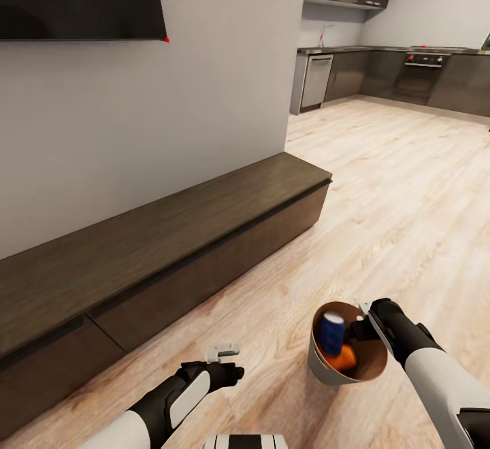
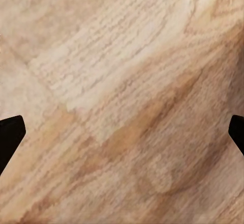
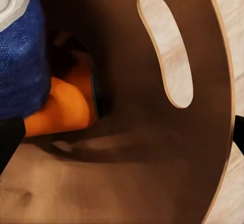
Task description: Put the three can of soda from the living room inside the tash can in the kitchen.
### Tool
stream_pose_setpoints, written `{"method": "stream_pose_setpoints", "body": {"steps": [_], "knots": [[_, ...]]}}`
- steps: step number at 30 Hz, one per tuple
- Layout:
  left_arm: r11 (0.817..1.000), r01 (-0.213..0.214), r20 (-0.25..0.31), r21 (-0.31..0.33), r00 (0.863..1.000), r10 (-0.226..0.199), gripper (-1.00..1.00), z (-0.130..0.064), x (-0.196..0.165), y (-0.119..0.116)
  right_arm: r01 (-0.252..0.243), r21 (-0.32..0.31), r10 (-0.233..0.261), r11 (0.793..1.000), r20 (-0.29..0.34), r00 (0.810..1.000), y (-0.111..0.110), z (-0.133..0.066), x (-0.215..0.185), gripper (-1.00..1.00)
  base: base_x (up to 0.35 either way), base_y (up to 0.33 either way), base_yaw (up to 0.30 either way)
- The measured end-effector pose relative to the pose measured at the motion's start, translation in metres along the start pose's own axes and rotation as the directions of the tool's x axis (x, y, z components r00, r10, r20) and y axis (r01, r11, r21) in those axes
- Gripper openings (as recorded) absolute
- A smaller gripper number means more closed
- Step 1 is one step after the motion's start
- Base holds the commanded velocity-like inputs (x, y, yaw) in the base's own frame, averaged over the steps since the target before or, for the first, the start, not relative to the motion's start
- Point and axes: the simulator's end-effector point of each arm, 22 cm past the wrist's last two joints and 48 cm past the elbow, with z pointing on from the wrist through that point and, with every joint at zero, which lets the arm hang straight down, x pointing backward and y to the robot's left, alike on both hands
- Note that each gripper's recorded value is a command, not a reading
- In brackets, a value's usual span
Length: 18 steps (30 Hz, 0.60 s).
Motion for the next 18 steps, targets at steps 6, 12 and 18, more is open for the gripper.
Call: {"method": "stream_pose_setpoints", "body": {"steps": [6, 12, 18], "knots": [[1.000, -0.006, 0.014, 0.000, 1.000, 0.006, 1.00, -0.004, -0.006, -0.002, -0.014, 0.003, 0.014, 1.000, 0.028, 1.000, -0.007, -0.010, -0.010, 1.00, 0.000, 0.000, 0.000], [1.000, -0.018, 0.039, 0.000, 0.999, 0.018, 1.00, -0.013, -0.015, -0.005, -0.022, 0.014, 0.021, 1.000, 0.058, 0.998, -0.015, -0.024, -0.019, 1.00, 0.000, 0.000, 0.000], [1.000, -0.027, 0.064, 0.000, 0.998, 0.027, 1.00, -0.022, -0.025, -0.008, -0.028, 0.019, 0.026, 0.999, 0.082, 0.996, -0.019, -0.037, -0.027, 1.00, 0.000, 0.000, 0.000]]}}
